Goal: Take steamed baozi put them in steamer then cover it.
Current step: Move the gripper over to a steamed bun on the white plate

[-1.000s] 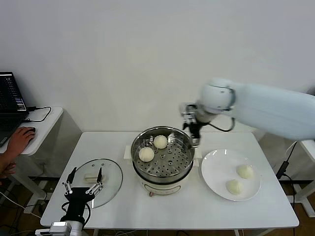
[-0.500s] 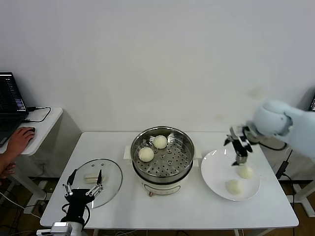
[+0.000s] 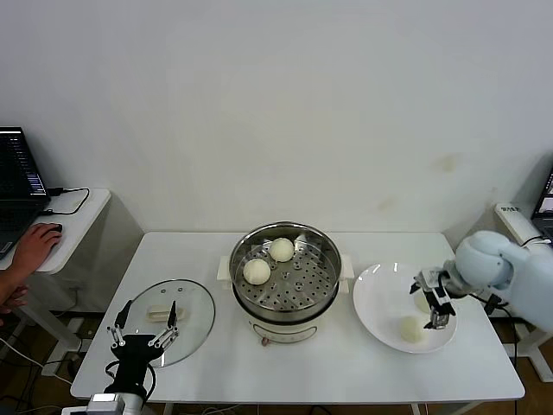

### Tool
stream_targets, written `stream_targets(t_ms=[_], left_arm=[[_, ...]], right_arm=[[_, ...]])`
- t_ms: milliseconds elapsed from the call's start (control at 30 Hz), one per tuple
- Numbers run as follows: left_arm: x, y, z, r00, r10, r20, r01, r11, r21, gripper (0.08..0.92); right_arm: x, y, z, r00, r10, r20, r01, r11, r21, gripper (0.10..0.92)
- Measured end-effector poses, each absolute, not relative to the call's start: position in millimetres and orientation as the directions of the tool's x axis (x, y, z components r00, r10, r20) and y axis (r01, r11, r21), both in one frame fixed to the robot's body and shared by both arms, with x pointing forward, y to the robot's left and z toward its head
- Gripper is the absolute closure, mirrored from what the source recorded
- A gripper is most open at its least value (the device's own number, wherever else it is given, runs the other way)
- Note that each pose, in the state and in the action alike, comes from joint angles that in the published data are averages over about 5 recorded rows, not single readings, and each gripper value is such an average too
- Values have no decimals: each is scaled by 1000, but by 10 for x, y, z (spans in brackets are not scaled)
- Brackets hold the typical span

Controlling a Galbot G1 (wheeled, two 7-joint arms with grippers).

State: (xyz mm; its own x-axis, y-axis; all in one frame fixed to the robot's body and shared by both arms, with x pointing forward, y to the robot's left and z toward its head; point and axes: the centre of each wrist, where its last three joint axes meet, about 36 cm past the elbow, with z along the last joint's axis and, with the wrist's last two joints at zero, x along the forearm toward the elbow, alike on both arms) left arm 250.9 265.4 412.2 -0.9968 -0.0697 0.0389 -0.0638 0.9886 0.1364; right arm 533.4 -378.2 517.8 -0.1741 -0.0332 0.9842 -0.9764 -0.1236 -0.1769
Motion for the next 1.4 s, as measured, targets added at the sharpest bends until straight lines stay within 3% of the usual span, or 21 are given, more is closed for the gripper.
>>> stream_targets(t_ms=[600, 1400], left_arm=[[2496, 2655, 4162, -997, -71, 31, -66, 988, 136, 177], [2494, 2646, 4149, -997, -76, 30, -71, 989, 130, 177]], right_arm=[[5281, -3813, 4756, -155, -17, 988, -982, -106, -155, 204], [5390, -3772, 4560, -163, -23, 986, -982, -90, -164, 407]])
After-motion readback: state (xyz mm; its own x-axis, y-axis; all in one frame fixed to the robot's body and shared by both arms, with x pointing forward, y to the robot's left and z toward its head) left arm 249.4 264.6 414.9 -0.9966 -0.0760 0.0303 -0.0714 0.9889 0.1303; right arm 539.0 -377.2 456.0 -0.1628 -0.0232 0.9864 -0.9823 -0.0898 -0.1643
